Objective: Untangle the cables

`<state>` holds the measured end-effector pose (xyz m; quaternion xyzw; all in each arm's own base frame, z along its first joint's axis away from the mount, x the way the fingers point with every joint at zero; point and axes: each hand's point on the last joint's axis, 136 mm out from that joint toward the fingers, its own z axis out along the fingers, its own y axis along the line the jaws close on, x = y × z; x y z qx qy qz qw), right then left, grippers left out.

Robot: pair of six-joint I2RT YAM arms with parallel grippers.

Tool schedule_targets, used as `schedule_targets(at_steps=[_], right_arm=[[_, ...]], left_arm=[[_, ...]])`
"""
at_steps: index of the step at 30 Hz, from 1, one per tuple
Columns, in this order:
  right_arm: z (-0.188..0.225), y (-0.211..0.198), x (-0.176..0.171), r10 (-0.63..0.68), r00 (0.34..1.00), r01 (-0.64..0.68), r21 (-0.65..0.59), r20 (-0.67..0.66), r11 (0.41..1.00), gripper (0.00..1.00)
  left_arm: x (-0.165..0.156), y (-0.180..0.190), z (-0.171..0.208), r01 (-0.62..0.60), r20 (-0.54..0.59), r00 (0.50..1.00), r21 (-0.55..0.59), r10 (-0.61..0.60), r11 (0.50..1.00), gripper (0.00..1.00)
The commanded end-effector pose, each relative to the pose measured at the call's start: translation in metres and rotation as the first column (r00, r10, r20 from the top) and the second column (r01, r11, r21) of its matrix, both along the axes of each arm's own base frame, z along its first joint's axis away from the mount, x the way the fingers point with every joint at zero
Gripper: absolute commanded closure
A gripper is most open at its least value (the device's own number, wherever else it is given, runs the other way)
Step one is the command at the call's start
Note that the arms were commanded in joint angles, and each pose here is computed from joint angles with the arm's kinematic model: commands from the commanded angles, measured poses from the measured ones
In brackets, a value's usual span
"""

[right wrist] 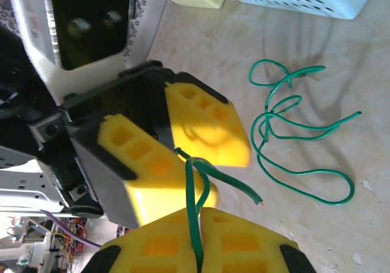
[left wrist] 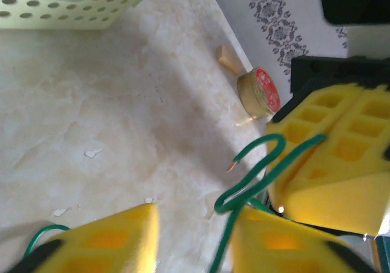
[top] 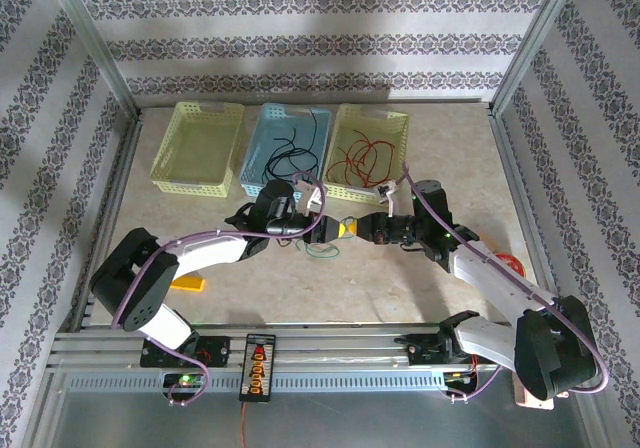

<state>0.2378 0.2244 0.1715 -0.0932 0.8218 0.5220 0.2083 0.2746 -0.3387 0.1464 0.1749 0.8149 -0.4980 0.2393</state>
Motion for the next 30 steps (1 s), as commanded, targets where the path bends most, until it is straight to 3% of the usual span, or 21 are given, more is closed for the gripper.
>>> schedule_targets(at_steps=[1,3,6,13,20,25,28,30], right_arm=[[0.020,0.006,0.004,0.023,0.998,-0.025,0.041,0.053,0.999,0.99],[0.018,0.004,0.007,0.005,0.999,-0.006,0.033,0.050,0.999,1.00],[0.007,-0.007,0.016,-0.073,0.997,0.073,-0.007,0.031,0.997,1.00],[-0.039,-0.069,0.039,-0.397,0.916,0.387,-0.147,-0.051,0.910,1.00],[-0.048,-0.096,0.039,-0.540,0.841,0.525,-0.174,-0.047,0.833,1.00],[-0.053,-0.119,0.037,-0.667,0.744,0.652,-0.166,-0.049,0.740,1.00],[-0.047,-0.113,0.037,-0.645,0.763,0.636,-0.128,-0.043,0.761,0.95],[-0.039,-0.105,0.037,-0.603,0.797,0.598,-0.102,-0.028,0.795,0.86]], left_arm=[[0.000,-0.011,0.012,0.041,0.044,0.998,-0.026,-0.040,0.999,0.85],[0.003,-0.009,0.012,0.018,0.055,0.998,-0.020,-0.017,1.000,0.95],[0.016,0.001,0.015,-0.067,0.078,0.995,-0.022,0.068,0.998,1.00],[0.048,0.041,0.030,-0.279,0.080,0.954,-0.125,0.290,0.952,1.00],[0.053,0.049,0.039,-0.310,0.089,0.942,-0.147,0.324,0.939,1.00],[0.064,0.074,0.051,-0.414,0.078,0.894,-0.232,0.442,0.880,1.00],[0.071,0.089,0.059,-0.470,0.076,0.860,-0.266,0.505,0.842,1.00],[0.075,0.095,0.063,-0.498,0.084,0.841,-0.262,0.534,0.826,1.00]])
